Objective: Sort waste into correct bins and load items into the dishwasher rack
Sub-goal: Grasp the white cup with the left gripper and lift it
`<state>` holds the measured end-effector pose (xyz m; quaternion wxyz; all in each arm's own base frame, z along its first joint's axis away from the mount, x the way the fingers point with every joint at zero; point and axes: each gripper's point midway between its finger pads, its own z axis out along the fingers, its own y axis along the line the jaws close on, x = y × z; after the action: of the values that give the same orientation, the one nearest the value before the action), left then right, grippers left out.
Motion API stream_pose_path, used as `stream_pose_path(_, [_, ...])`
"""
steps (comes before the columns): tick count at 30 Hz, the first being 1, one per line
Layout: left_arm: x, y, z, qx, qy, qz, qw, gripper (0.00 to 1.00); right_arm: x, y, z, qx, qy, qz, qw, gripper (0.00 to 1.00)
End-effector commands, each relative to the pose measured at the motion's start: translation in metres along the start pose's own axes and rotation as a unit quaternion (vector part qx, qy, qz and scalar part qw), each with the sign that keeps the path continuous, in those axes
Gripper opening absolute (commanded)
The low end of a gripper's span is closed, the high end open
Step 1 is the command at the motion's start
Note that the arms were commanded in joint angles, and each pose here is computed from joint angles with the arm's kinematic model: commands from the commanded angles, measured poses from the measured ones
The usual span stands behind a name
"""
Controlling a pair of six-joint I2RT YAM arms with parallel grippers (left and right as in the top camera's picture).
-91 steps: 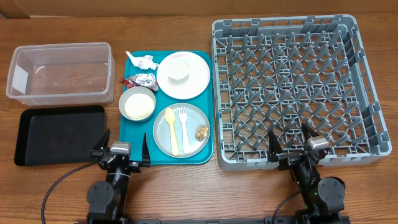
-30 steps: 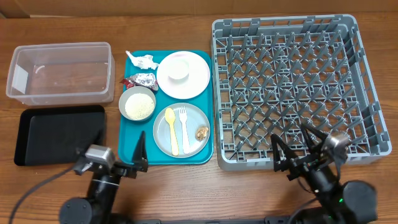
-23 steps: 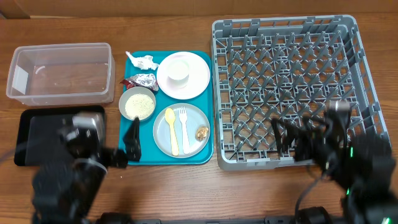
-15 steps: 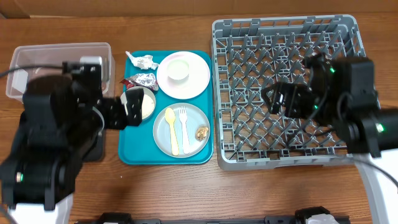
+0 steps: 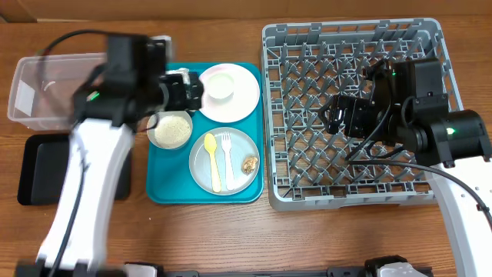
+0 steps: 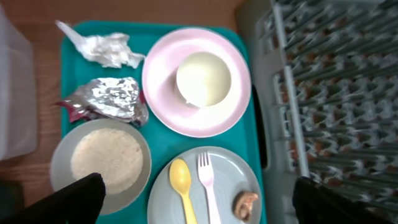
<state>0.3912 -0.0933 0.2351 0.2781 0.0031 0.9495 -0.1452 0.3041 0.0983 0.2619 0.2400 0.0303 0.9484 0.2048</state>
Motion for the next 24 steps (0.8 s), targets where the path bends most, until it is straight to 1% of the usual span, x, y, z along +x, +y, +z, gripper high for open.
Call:
stream_pose_path(1, [-0.009,0.003,0.058,-0.025,0.014,0.050,0.998,0.99,-0.010,0.004,-0.013,-0.001,-0.027,-0.005,1.000,1.00])
stream_pose_path(2, [-0.013,0.002,0.072,-0.022,0.010,0.053,0.998,0.97,-0.010,0.004,-0.013,-0.001,-0.027,-0.005,1.000,1.00])
stream_pose_path(4, [-0.020,0.001,0.103,-0.023,0.001,0.060,0.998,0.86,-0.009,0.004,-0.013,0.000,-0.026,-0.005,1.000,1.00])
stream_pose_path(5, [-0.021,0.005,0.116,-0.035,0.001,0.062,0.997,0.83,-0.009,0.004,-0.013,0.000,-0.025,-0.004,1.000,1.00])
stream_pose_path(8, [-0.015,0.012,0.146,-0.047,0.011,0.054,0.997,0.80,-0.005,0.003,-0.013,0.002,-0.017,-0.002,1.000,1.00])
stream_pose_path(10, [-0.013,0.015,0.160,-0.047,0.012,0.029,0.998,0.73,-0.003,0.002,-0.013,0.003,-0.014,-0.001,1.000,1.00])
stream_pose_path(11, [-0.013,0.016,0.168,-0.048,0.012,0.019,0.999,0.72,-0.003,0.002,-0.013,0.003,-0.014,-0.001,1.000,1.00])
stream_pose_path(13, [-0.009,0.018,0.177,-0.049,0.018,0.010,0.999,0.66,-0.003,0.002,-0.013,0.003,-0.014,-0.001,1.000,1.00])
stream_pose_path(14, [-0.004,0.021,0.184,-0.051,0.026,-0.005,0.998,0.60,-0.003,0.002,-0.013,0.004,-0.013,-0.001,1.000,1.00])
stream_pose_path(17, [0.001,0.023,0.192,-0.053,0.034,-0.016,0.998,0.51,-0.001,0.002,-0.013,0.005,-0.010,0.000,1.000,1.00])
stream_pose_path(18, [0.000,0.023,0.192,-0.053,0.032,-0.016,0.998,0.42,-0.001,0.001,-0.013,0.005,-0.010,0.000,1.000,1.00])
stream_pose_path(22, [-0.001,0.022,0.192,-0.052,0.030,-0.018,0.998,0.19,-0.001,0.001,-0.013,0.005,-0.010,0.000,1.000,1.00])
stream_pose_path(24, [0.000,0.023,0.192,-0.052,0.030,-0.020,0.998,0.13,-0.001,0.001,-0.013,0.005,-0.009,0.001,1.000,1.00])
